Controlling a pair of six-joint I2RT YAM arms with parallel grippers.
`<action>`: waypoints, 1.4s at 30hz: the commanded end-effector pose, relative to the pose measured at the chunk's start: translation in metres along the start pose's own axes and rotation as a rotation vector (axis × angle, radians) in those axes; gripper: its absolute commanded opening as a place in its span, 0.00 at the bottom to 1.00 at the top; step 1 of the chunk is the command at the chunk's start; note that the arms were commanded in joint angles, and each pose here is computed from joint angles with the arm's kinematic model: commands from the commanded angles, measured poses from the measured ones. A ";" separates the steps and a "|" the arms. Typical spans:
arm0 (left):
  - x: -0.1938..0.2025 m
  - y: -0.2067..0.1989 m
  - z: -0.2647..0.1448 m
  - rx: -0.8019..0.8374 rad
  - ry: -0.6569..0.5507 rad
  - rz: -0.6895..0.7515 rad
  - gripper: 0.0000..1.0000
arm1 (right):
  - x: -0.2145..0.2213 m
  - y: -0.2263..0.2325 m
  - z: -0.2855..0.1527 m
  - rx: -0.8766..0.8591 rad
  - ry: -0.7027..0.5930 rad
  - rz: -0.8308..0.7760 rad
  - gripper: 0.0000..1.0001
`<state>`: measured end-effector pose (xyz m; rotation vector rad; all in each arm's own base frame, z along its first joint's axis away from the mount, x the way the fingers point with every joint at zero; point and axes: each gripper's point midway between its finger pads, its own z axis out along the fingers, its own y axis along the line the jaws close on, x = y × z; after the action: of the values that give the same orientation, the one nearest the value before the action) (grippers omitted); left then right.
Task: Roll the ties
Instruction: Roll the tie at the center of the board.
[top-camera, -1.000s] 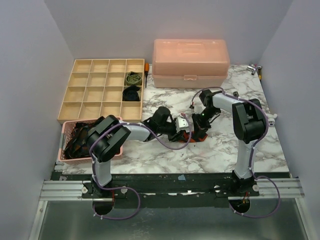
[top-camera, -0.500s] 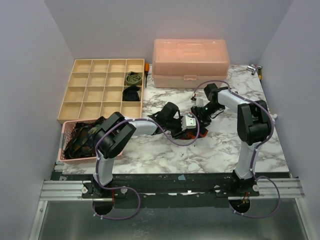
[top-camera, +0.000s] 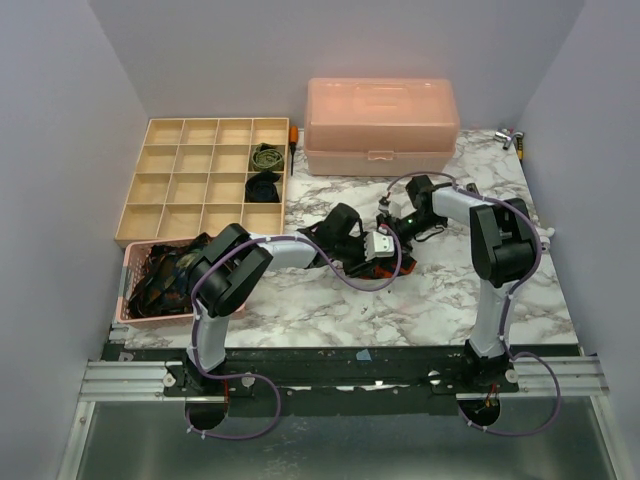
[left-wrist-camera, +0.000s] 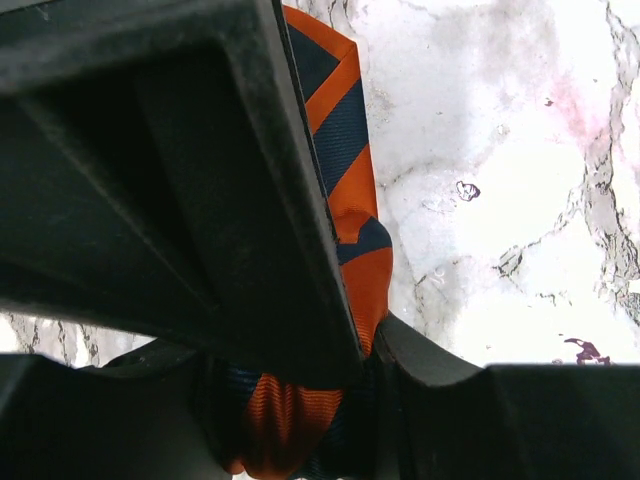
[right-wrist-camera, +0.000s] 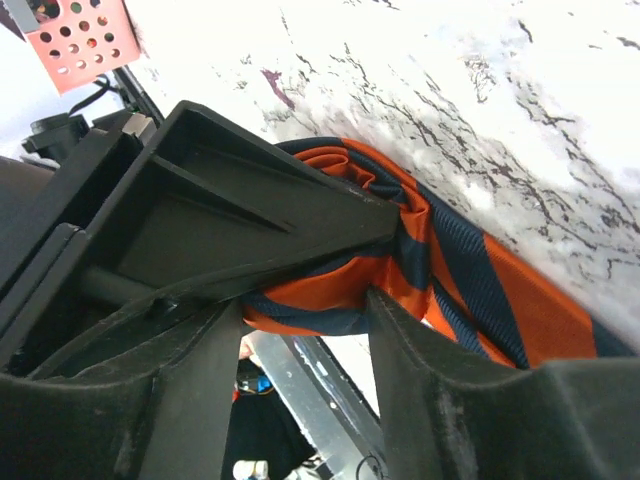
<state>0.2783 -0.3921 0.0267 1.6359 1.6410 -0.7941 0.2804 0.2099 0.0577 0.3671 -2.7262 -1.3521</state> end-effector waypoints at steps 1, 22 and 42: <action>0.101 -0.039 -0.002 0.072 0.313 -0.155 0.32 | -0.001 -0.008 0.011 -0.038 -0.003 0.017 0.45; -0.026 -0.007 0.011 0.058 -0.141 -0.138 0.67 | 0.015 -0.131 0.001 0.413 0.042 0.201 0.00; -0.029 -0.010 0.029 0.076 -0.173 -0.067 0.59 | 0.015 -0.168 -0.013 0.684 0.104 -0.027 0.00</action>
<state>0.2759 -0.4269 0.0364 1.4571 1.6371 -0.9880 0.2811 0.1591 0.0150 0.2119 -2.8573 -0.9291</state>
